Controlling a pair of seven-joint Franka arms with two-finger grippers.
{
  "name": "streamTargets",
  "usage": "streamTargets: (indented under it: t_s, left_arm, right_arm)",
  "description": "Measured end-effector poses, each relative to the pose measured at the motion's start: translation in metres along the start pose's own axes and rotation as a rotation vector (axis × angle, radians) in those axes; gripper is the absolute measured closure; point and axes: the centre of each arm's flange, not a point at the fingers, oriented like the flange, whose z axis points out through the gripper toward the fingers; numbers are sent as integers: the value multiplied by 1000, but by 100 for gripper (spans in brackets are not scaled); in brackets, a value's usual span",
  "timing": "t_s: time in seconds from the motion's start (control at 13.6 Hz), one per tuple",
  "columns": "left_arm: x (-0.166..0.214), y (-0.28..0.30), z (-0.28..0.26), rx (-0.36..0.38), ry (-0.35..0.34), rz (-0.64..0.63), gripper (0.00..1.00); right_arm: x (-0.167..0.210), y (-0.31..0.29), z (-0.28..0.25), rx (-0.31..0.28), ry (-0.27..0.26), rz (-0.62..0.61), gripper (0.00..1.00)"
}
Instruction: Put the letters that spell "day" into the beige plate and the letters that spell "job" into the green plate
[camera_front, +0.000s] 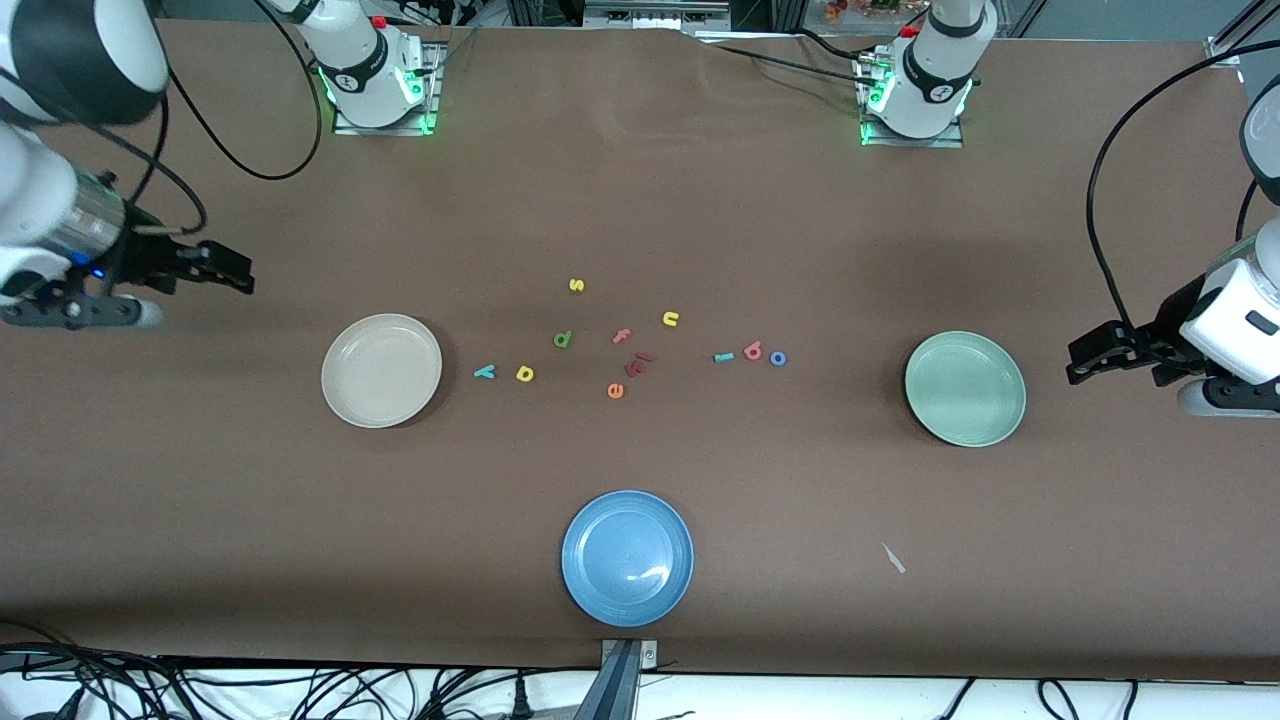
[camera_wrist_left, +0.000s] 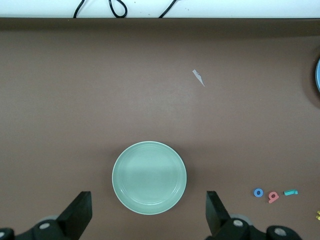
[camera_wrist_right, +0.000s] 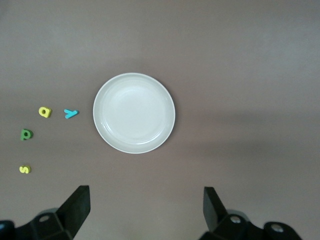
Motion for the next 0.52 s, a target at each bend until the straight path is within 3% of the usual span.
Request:
streamTargets:
  t_s: [0.22, 0.52]
  left_arm:
    - [0, 0, 0, 0, -1, 0, 0]
    - [-1, -2, 4, 1, -12, -3, 0]
  right_arm:
    - [14, -41, 32, -8, -30, 19, 0]
    - [30, -146, 88, -12, 16, 162, 0]
